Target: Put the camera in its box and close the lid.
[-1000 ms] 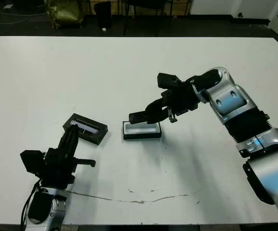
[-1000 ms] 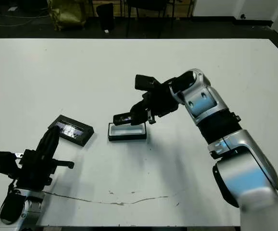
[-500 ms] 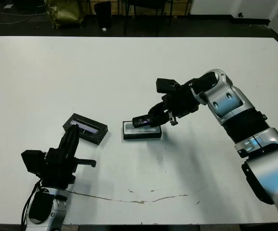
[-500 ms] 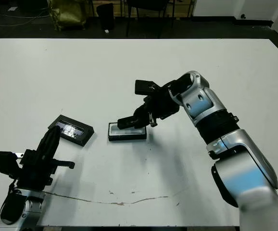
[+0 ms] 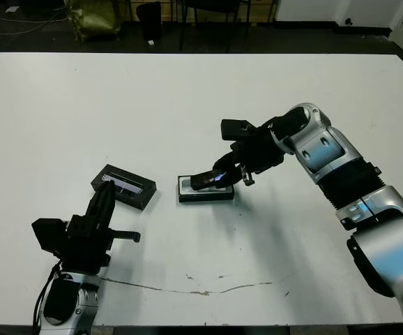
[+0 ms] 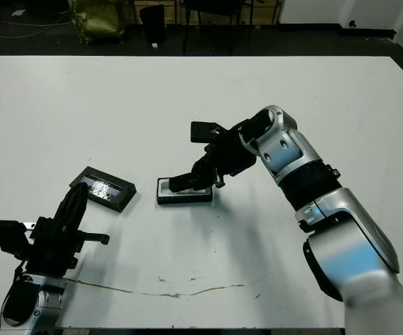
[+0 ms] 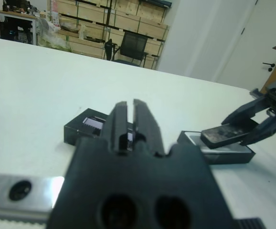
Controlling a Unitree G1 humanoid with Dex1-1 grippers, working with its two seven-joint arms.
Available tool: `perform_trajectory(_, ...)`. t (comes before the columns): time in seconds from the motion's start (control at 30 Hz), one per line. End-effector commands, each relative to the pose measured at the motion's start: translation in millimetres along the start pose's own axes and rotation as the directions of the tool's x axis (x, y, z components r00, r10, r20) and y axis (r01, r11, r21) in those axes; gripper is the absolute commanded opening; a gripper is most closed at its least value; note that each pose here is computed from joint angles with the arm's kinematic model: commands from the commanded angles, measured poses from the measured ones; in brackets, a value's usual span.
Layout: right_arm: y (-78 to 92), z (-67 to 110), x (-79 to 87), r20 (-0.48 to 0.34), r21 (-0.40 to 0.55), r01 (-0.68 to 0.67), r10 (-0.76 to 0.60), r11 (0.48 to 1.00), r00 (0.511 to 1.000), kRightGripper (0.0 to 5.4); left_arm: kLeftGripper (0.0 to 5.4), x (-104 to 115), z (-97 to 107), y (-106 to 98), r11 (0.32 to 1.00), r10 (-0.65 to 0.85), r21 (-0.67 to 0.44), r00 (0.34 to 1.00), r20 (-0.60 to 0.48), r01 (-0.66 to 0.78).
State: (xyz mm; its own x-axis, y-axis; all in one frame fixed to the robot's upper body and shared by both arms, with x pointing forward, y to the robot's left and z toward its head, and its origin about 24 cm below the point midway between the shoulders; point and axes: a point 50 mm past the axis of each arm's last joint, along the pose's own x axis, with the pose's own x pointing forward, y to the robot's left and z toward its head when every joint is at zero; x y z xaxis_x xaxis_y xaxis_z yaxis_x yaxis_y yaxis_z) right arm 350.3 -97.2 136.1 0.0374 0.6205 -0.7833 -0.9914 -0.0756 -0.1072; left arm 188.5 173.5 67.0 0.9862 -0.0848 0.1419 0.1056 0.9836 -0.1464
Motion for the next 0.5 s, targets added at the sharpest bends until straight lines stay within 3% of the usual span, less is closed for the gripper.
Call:
perform_trajectory(0.03, -1.7, 2.7, -0.4, -0.016, -0.019, 0.0, -0.001, 1.0, 1.0, 0.59, 0.0, -4.0, -5.7, 1.9, 1.0, 0.022, 0.0, 0.999, -0.039, -0.022)
perform_trajectory(0.5, -1.4, 3.9, 7.3, -0.013, 0.001, -0.003, 0.003, 1.0, 1.0, 0.59, 0.0, -5.2, -6.0, 1.7, 0.999, 0.029, 0.016, 0.998, -0.048, -0.029)
